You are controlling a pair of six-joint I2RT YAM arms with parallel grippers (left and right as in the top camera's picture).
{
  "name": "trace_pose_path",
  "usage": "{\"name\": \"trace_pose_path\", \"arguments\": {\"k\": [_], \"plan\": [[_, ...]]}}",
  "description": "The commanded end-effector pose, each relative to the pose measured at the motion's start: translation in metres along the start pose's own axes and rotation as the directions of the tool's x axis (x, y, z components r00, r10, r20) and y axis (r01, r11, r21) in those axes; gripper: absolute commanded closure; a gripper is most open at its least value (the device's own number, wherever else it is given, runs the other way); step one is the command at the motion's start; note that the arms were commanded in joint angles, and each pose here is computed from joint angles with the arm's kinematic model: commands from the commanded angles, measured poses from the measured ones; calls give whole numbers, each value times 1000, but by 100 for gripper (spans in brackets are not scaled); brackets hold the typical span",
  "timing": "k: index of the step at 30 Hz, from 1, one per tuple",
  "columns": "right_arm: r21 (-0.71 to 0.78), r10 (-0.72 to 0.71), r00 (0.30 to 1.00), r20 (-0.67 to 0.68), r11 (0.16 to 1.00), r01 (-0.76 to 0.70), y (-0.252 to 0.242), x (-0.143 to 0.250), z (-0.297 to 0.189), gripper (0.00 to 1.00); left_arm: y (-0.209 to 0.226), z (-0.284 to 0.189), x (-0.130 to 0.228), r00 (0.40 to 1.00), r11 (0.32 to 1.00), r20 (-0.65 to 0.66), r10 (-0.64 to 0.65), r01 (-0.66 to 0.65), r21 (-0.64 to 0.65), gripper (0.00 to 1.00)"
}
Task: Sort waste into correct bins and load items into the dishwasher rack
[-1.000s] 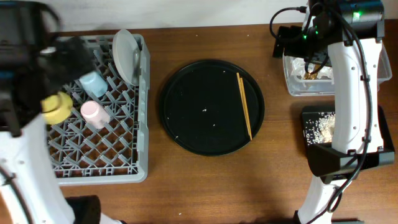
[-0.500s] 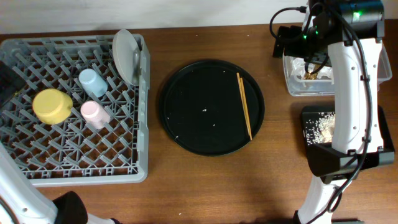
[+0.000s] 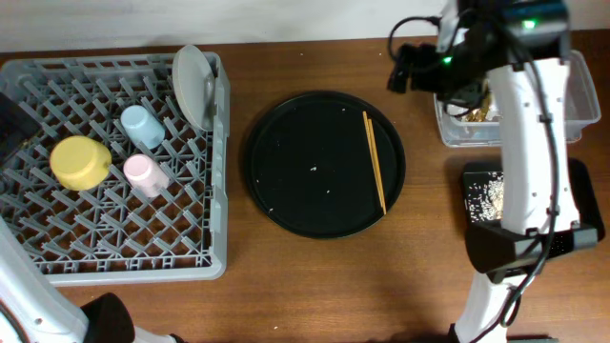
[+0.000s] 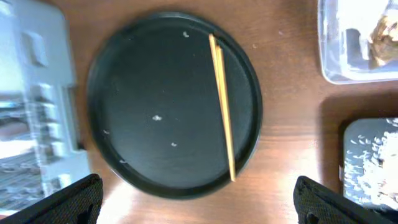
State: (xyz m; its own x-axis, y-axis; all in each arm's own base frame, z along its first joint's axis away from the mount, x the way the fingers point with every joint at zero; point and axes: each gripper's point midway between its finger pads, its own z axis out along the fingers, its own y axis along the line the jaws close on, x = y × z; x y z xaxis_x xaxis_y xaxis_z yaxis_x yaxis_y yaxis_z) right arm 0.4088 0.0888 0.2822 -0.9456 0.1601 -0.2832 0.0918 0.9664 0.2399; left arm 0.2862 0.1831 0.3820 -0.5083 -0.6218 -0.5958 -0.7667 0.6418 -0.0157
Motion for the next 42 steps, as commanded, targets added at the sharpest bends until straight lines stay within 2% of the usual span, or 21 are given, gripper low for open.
{"name": "trace_pose_path", "arguments": {"k": [1, 4, 5, 7, 10, 20, 26, 29, 33, 35, 36, 37, 42], "plan": [[139, -61, 995, -79, 988, 71, -7, 8, 50, 2, 1, -2, 1, 1000, 1000, 3, 11, -11, 3, 1], [147, -77, 988, -133, 984, 97, -9, 17, 97, 2, 1, -2, 1, 1000, 1000, 3, 11, -11, 3, 1], [147, -110, 981, -161, 980, 134, -15, 23, 121, 7, 1, -2, 1, 1000, 1000, 3, 11, -11, 3, 1], [154, -110, 976, -190, 978, 140, -22, 32, 143, 43, 1, -2, 1, 1000, 1000, 3, 11, -11, 3, 1], [175, -105, 971, -214, 974, 144, -32, 44, 168, 53, 1, -2, 1, 1000, 1000, 3, 11, -11, 3, 1], [177, -69, 930, -360, 974, 141, -57, 105, 219, 58, 1, -2, 1, 1000, 1000, 3, 11, -11, 3, 1], [164, -84, 924, -374, 974, 155, -51, 113, 223, 59, 1, -2, 1, 1000, 1000, 3, 11, -11, 3, 1], [163, -95, 916, -389, 972, 169, -43, 115, 214, 62, 1, -2, 1, 1000, 1000, 3, 11, -11, 3, 1], [158, -84, 938, -337, 977, 144, -32, 80, 160, 57, 1, -2, 1, 1000, 1000, 3, 11, -11, 3, 1], [155, -58, 963, -264, 983, 101, -32, 49, 111, 46, 1, -2, 1, 1000, 1000, 3, 11, -11, 3, 1], [155, -34, 975, -221, 985, 70, -37, 35, 85, 34, 1, -2, 1, 1000, 1000, 3, 11, -11, 3, 0], [158, -7, 982, -187, 987, 37, -46, 25, 64, 2, 2, -2, 1, 1000, 1000, 3, 11, -11, 2, 1], [137, 178, 984, -23, 975, -173, -111, 3, -9, 2, 2, -2, 1, 1000, 1000, 3, 10, -10, 2, 1]]}}
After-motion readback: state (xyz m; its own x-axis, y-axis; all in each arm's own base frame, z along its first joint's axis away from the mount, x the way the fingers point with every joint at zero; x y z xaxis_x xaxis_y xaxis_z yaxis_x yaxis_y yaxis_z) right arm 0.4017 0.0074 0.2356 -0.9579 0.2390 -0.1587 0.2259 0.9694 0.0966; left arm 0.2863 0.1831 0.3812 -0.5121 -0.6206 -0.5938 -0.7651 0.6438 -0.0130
